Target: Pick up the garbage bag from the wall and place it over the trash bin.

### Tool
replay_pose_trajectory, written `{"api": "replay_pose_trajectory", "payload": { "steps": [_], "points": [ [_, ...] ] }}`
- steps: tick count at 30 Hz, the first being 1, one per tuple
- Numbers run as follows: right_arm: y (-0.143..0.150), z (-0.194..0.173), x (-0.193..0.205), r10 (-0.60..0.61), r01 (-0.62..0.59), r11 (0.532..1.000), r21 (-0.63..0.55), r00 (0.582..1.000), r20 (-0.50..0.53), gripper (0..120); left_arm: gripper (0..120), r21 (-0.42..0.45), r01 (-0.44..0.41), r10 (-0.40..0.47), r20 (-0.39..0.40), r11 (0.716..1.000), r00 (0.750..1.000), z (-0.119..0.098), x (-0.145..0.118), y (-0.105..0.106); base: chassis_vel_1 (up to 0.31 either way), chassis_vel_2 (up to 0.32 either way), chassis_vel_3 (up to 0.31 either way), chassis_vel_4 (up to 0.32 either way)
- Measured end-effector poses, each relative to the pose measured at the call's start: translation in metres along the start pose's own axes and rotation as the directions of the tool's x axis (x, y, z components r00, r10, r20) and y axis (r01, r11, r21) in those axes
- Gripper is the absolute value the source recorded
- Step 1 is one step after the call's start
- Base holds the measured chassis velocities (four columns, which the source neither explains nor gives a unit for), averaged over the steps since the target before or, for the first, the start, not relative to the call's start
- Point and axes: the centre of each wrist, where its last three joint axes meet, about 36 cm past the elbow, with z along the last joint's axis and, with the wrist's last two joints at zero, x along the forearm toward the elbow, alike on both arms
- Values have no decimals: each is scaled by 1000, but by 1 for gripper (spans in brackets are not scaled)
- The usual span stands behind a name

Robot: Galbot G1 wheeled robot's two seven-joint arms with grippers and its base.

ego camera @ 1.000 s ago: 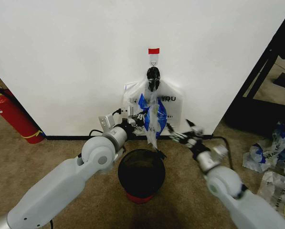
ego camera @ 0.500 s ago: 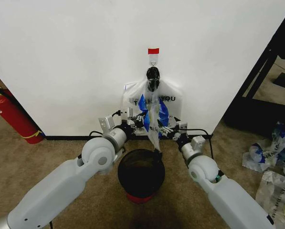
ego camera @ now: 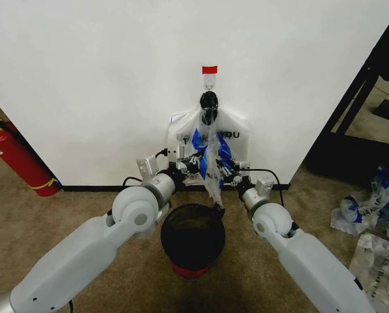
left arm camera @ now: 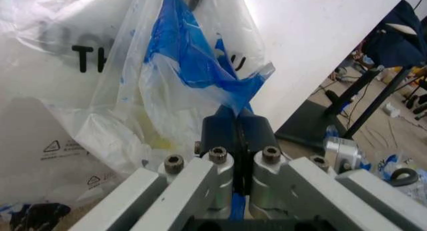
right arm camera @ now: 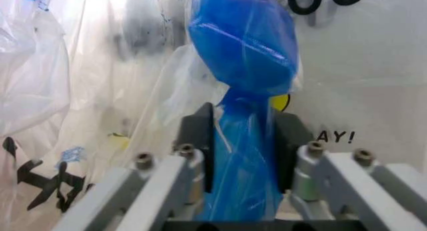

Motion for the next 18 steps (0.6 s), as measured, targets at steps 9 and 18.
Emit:
{"api": "replay_pose_trajectory", "payload": {
  "steps": [9, 18],
  "points": [
    [5, -2, 24, -6, 6, 1000, 1, 1000, 30, 0, 0, 6, 25, -25, 3, 1000, 1000, 0, 9, 7, 0, 0, 0, 0],
    [-15, 55, 123, -20, 32, 988, 150, 996, -82, 0, 0, 25, 68, -63, -167, 997, 984, 69, 90, 10, 0, 0, 0, 0]
  ]
}}
